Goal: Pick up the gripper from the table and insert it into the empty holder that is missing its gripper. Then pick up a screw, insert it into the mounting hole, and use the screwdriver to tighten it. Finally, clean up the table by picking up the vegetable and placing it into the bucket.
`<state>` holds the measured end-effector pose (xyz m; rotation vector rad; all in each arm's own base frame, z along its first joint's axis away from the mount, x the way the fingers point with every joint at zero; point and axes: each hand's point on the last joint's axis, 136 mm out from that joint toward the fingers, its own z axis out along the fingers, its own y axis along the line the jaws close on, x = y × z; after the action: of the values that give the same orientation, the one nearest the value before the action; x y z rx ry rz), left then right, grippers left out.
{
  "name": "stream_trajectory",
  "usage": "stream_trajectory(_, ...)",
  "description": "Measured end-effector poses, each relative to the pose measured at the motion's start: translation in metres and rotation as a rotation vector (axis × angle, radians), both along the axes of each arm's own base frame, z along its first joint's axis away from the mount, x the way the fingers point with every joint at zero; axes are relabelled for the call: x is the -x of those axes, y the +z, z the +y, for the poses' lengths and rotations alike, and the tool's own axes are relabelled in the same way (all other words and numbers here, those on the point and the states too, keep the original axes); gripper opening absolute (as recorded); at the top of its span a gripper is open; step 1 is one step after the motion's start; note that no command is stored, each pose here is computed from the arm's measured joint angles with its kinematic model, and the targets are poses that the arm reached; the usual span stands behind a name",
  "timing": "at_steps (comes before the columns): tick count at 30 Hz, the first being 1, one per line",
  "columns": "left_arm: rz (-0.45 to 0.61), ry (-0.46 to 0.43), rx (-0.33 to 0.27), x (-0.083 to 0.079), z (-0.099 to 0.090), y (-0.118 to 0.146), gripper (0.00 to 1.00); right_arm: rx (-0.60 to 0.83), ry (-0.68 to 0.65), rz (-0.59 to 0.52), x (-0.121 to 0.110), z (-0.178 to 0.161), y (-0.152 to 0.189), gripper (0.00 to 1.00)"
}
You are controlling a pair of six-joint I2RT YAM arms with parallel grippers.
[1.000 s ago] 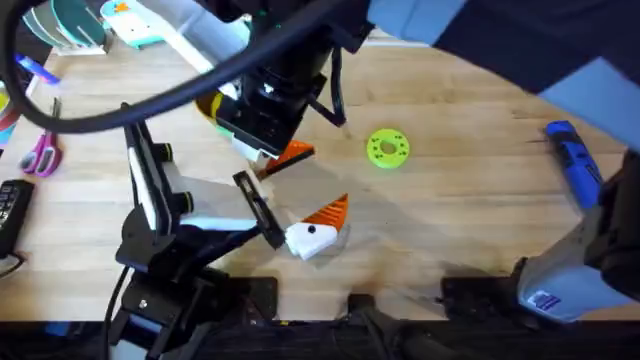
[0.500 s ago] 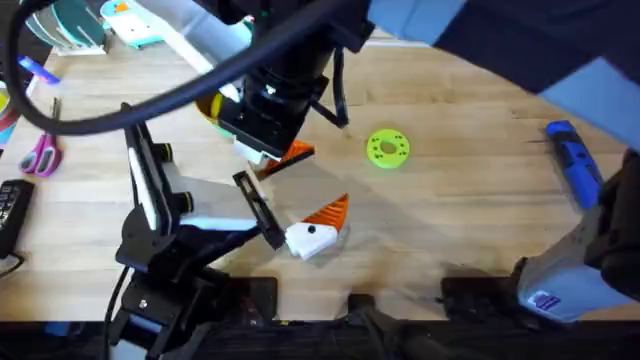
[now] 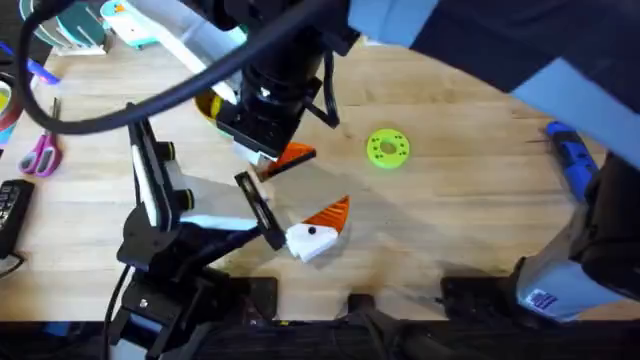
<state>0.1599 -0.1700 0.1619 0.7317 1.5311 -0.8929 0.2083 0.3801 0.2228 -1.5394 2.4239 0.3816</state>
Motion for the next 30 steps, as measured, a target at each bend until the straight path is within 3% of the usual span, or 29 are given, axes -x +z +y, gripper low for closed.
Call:
stream_trajectory(17, -0.002, -0.005, 0.000, 0.001, -0.001, 0.000, 0.991, 0.034, 0.001, 0.023, 0.001, -0.001, -0.011, 0.011)
stream_trajectory(20, -0.002, -0.004, 0.000, 0.001, 0.000, 0.000, 0.991, 0.033, 0.003, 0.027, 0.002, -0.001, -0.011, 0.254)
stream_trajectory(23, -0.003, -0.001, 0.000, 0.000, 0.000, 0.000, 0.991, 0.039, -0.004, 0.022, -0.002, -0.004, -0.011, 0.433)
stream_trajectory(28, -0.008, -0.001, -0.002, 0.000, 0.000, 0.001, 0.991, 0.040, -0.059, 0.022, -0.021, -0.016, -0.011, 0.946)
stream_trajectory(30, -0.010, -0.001, -0.003, 0.000, 0.000, 0.001, 0.991, 0.032, -0.076, 0.019, -0.027, -0.021, -0.007, 0.986)
